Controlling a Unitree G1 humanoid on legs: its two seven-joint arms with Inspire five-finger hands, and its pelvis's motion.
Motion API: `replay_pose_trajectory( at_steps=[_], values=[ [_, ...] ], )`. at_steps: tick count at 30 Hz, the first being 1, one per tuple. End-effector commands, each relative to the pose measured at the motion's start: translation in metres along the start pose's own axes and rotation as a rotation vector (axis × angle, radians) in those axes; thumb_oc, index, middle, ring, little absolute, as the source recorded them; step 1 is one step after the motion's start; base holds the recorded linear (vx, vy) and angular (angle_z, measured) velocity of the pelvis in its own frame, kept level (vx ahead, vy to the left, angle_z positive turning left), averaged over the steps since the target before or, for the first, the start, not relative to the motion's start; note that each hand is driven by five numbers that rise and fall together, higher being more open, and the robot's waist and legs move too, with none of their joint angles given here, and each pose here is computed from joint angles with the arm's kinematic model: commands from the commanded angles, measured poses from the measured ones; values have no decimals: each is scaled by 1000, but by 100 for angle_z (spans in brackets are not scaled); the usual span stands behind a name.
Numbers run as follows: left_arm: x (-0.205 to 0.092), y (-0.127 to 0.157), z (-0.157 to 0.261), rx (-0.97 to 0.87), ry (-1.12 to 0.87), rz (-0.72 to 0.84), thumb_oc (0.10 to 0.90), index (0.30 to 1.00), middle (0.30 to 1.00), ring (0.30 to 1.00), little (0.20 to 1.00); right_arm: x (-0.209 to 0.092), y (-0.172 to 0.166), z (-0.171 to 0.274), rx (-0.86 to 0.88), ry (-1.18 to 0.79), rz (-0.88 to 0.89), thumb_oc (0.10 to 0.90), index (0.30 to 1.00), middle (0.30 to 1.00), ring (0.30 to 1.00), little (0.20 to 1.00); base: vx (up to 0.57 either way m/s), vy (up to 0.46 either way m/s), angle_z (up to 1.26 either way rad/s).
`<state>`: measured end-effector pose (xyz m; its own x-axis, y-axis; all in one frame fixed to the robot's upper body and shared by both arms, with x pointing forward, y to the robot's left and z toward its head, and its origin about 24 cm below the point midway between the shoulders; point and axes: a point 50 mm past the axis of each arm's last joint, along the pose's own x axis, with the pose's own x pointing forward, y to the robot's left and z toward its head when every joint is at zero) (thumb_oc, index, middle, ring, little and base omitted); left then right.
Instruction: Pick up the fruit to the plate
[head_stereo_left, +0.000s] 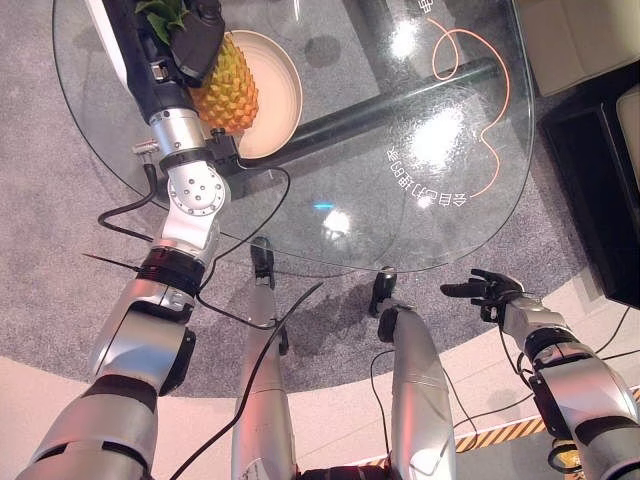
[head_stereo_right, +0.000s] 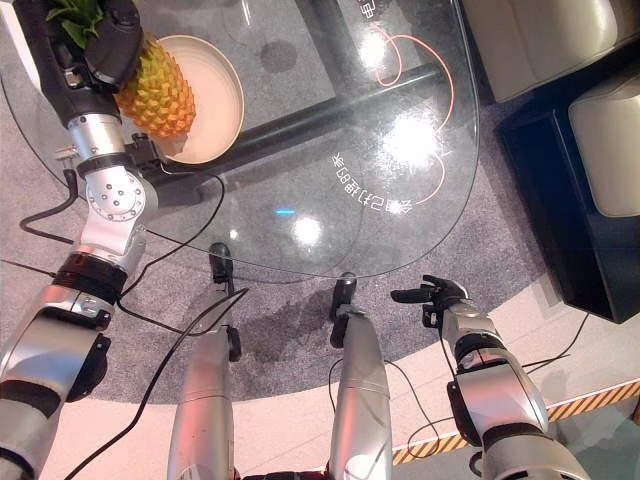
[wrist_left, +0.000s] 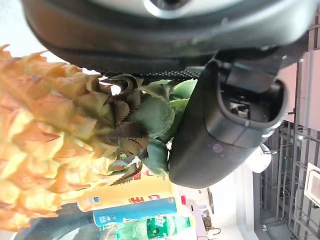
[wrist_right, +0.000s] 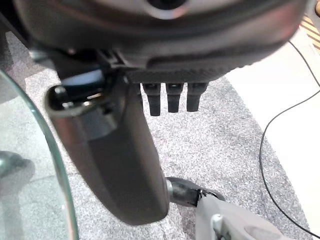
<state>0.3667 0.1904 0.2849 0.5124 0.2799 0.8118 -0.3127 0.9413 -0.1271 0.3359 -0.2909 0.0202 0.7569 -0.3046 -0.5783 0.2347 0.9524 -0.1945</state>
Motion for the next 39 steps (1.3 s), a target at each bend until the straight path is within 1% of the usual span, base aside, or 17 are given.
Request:
replay_pose_trajectory(
  at_steps=[1,7,19,39],
  values=[
    [48,-20,69,-167,-284,2,100,300,300,300,200,-1,-20,-14,-49,63,-55,800,900,900,900,900,0,0,0],
    [48,-22,68,-166,-279,-6,100,300,300,300,200,-1,-17,-16,-54,68,-35,800,900,900,900,900,0,0,0],
    [49,-22,70,-168,-296,-10,100,300,300,300,200,-1,-21,-14,-51,64,-39,800,900,900,900,900,0,0,0],
    [52,-35,76,-170,-303,-47,100,300,300,300,200,-1,-17,-10,-57,53,-30,800,900,900,900,900,1,2,-2]
  ],
)
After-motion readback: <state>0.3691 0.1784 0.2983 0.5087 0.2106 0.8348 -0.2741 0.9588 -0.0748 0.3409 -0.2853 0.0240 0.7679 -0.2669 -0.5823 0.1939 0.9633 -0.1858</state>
